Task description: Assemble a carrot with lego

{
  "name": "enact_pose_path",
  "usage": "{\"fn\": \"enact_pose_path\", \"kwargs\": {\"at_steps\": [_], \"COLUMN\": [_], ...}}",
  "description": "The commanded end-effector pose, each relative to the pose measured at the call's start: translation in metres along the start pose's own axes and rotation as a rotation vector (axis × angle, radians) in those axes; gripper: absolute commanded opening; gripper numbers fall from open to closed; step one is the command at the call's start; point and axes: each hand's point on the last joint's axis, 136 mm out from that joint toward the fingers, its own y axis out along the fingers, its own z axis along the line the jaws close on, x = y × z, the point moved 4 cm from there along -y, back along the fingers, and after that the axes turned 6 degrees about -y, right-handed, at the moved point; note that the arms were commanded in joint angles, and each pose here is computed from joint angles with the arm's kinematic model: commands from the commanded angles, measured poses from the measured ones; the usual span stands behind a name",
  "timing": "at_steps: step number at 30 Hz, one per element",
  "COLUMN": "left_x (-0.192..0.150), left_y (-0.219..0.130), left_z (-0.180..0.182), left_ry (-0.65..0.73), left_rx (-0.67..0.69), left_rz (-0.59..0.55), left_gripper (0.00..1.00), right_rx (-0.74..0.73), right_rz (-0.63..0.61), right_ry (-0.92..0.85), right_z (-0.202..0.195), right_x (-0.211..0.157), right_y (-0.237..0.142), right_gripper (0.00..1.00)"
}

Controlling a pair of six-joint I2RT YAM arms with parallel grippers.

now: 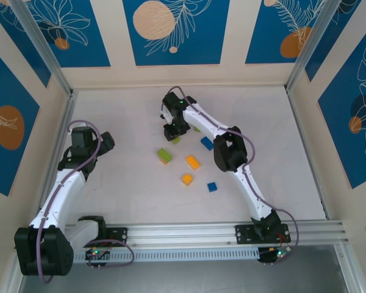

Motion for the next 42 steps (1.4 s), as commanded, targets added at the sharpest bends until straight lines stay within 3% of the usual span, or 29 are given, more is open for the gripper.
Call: {"fn": "enact_pose_path", "kwargs": {"at_steps": [1, 6, 14, 42], "left_x": [0.011, 0.012, 0.012, 0.012], "left_y": [-0.003, -0.006, -0.008, -0.008], "left_z": [-0.003, -0.003, -0.004, -0.003], "left_ry": [-0.026, -0.027, -0.027, -0.027], "left_rx": [-0.02, -0.024, -0.029, -0.026], "left_rz": [-0.032, -0.036, -0.038, -0.04], "left_gripper": [0.99, 0.99, 0.99, 0.99], "right_rx": [0.012, 0.02, 0.043, 0.05], "right_rz": [-0.075, -0.056, -0.029, 0.005], "right_ry": [-0.021, -0.041, -0.092, -0.127], "right_z": [0.029, 0.058, 0.093, 0.092], "right_x": [-0.001, -0.023, -0.038, -0.044], "right_y": [-0.064, -0.082, -0.079, -0.044], "right_gripper": [0.35, 0.35, 0.35, 0.33]}}
